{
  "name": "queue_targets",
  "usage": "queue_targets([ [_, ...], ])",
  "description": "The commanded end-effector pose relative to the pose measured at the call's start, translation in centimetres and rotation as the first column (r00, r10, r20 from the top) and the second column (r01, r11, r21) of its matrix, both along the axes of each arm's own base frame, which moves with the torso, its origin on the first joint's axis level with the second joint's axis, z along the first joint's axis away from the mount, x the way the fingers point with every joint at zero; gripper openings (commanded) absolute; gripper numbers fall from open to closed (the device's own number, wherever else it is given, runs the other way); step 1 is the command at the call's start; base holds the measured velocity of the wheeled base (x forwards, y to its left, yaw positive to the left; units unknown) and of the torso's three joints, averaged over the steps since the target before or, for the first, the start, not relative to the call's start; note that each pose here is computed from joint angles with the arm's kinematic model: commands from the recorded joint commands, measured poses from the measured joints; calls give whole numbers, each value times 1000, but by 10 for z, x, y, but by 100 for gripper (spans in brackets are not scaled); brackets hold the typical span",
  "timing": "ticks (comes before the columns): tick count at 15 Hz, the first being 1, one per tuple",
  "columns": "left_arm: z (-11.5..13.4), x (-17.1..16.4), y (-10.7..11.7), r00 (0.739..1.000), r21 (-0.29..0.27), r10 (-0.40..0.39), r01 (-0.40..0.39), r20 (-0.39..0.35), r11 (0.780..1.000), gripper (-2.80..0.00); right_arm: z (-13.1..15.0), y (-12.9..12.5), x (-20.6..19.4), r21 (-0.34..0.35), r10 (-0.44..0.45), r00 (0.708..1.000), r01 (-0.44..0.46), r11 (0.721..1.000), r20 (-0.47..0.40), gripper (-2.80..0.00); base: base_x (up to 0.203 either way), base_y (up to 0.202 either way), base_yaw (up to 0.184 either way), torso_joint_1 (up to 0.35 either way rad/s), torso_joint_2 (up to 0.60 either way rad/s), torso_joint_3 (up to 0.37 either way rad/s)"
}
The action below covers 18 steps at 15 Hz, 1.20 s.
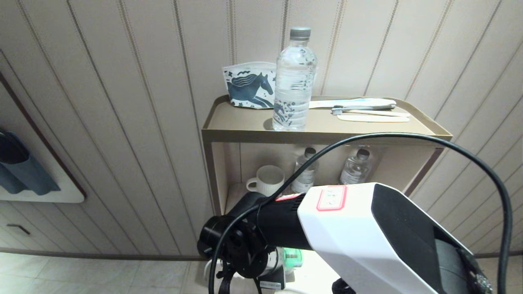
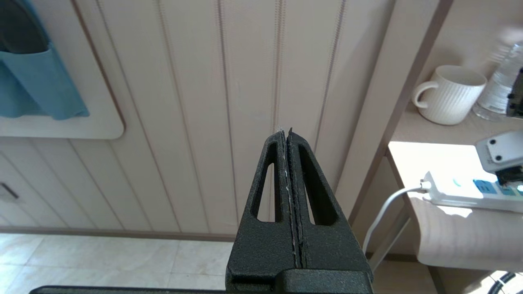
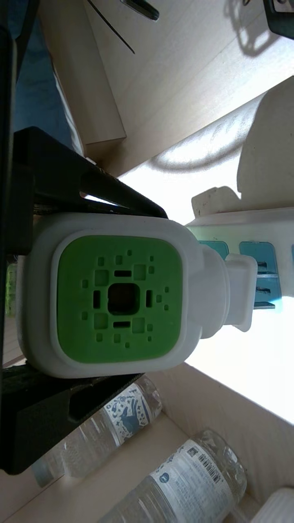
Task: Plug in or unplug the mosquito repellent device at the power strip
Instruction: Insert the plug into the socket
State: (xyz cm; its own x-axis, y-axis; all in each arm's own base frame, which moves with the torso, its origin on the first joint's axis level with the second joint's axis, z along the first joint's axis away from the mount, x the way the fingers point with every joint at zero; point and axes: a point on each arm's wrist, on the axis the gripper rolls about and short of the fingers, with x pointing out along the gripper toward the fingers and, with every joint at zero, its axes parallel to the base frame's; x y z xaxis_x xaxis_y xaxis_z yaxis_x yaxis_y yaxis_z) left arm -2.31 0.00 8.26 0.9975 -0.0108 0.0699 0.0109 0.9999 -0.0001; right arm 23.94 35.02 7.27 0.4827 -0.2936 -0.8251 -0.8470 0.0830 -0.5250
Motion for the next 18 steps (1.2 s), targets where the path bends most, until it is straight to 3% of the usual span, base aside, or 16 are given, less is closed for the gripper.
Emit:
queue_targets([
  [1,0,0,0,1000,0,0,0,1,1000,-280,0,-2,1,-11,0,1000,0,1000,-2,-280,0,0,0,0,0,0],
  [18,0,0,0,1000,-1,1,-1,1,1000,-280,-10,-4,-1,-85,25,998,-29,996,-52,-280,0,0,0,0,0,0],
])
